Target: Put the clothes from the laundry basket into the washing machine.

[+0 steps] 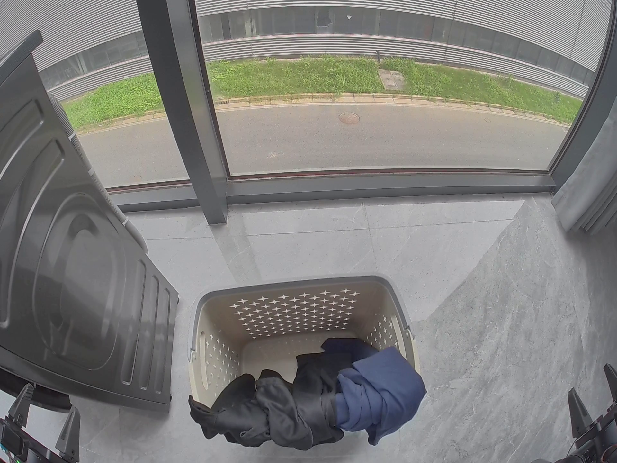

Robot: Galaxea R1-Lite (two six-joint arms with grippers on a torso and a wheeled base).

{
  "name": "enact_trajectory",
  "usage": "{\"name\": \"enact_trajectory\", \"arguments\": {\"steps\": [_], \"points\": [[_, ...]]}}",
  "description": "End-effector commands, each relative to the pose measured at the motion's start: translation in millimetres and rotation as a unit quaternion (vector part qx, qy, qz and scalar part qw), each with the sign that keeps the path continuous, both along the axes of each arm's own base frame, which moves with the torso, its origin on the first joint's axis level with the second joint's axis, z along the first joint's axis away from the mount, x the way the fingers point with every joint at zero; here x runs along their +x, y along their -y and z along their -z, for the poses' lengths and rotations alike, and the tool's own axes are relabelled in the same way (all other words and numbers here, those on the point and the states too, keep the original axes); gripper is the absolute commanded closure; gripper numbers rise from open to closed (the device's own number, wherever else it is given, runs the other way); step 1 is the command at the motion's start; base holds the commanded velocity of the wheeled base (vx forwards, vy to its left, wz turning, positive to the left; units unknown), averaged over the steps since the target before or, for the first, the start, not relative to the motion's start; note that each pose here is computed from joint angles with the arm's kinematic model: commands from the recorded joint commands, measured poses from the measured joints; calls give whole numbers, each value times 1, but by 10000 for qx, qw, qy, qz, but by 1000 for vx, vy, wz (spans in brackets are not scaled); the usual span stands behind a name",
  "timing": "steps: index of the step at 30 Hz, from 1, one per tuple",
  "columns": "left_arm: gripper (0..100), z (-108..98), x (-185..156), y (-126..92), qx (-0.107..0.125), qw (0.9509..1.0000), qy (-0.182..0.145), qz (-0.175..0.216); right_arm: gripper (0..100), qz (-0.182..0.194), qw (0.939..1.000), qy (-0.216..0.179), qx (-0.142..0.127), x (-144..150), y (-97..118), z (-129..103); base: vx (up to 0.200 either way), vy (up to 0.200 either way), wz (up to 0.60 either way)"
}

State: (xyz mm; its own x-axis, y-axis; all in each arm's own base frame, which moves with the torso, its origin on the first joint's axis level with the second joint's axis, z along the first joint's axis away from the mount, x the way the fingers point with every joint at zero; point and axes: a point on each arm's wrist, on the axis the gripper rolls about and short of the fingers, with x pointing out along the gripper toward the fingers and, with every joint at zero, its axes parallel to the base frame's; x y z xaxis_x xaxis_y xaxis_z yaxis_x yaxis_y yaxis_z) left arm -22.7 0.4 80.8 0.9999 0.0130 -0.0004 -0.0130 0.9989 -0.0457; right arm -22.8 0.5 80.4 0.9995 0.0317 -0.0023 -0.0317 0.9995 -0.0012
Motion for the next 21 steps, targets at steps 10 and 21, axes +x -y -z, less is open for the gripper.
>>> {"name": "enact_trajectory", "arguments": {"steps": [10,21], "points": [[0,5,0,0,-1,10000,-13,-4,0,-10,10000,-12,6,0,0,5,-200,0,0],[0,5,0,0,-1,10000,-13,-4,0,-3,10000,-12,14,0,0,5,-200,0,0]]}}
